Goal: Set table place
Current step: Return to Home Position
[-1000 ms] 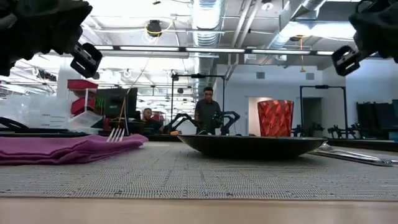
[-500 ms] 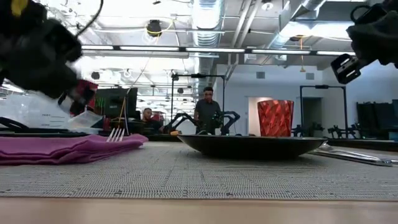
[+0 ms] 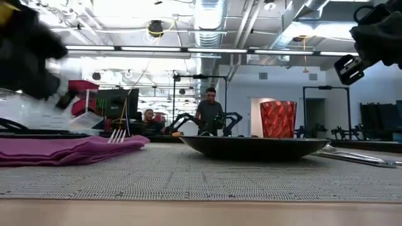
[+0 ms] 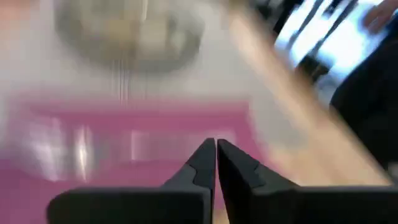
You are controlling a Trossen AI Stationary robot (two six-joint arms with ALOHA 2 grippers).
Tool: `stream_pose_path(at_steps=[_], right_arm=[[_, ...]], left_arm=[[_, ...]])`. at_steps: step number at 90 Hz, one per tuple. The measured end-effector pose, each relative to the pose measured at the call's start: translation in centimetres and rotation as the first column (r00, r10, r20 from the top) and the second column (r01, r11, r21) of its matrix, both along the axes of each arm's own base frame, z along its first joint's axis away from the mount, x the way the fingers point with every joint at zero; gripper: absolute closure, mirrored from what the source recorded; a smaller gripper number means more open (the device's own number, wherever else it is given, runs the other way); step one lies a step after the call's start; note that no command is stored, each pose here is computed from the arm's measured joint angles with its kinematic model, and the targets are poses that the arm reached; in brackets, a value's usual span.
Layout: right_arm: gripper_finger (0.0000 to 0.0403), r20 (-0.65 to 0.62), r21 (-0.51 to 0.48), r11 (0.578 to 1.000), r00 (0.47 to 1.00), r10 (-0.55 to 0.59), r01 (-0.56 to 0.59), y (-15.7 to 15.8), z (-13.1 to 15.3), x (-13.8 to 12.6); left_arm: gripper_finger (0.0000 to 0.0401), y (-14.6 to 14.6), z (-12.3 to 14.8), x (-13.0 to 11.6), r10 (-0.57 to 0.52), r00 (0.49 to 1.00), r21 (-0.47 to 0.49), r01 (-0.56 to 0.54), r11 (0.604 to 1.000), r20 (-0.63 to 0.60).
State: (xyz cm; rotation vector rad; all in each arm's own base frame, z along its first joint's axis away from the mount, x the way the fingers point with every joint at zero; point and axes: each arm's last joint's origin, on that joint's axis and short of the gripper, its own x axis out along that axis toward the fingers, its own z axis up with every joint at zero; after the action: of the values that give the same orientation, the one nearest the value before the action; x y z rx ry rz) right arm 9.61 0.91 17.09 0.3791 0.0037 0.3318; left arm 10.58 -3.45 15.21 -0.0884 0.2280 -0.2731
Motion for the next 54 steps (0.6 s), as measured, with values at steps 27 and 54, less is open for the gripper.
stream_pose_path(at_steps=[27,54], right_arm=[[0.0403,-0.006,0.0,1.0,1.0,0.0,0.0,0.0,0.0,0.0],[0.0403,-0.004,0.0,1.0,1.0,0.001,-0.001,0.0,0.0,0.0]], left_arm=[[0.0401,0.8,3.3,-1.5,-0.085,0.879,0.512,-0.193,0.837,0.47],[0.0401,1.7,2.8,-1.2,0.024,0.908,0.48,-0.244,0.843,0.418]])
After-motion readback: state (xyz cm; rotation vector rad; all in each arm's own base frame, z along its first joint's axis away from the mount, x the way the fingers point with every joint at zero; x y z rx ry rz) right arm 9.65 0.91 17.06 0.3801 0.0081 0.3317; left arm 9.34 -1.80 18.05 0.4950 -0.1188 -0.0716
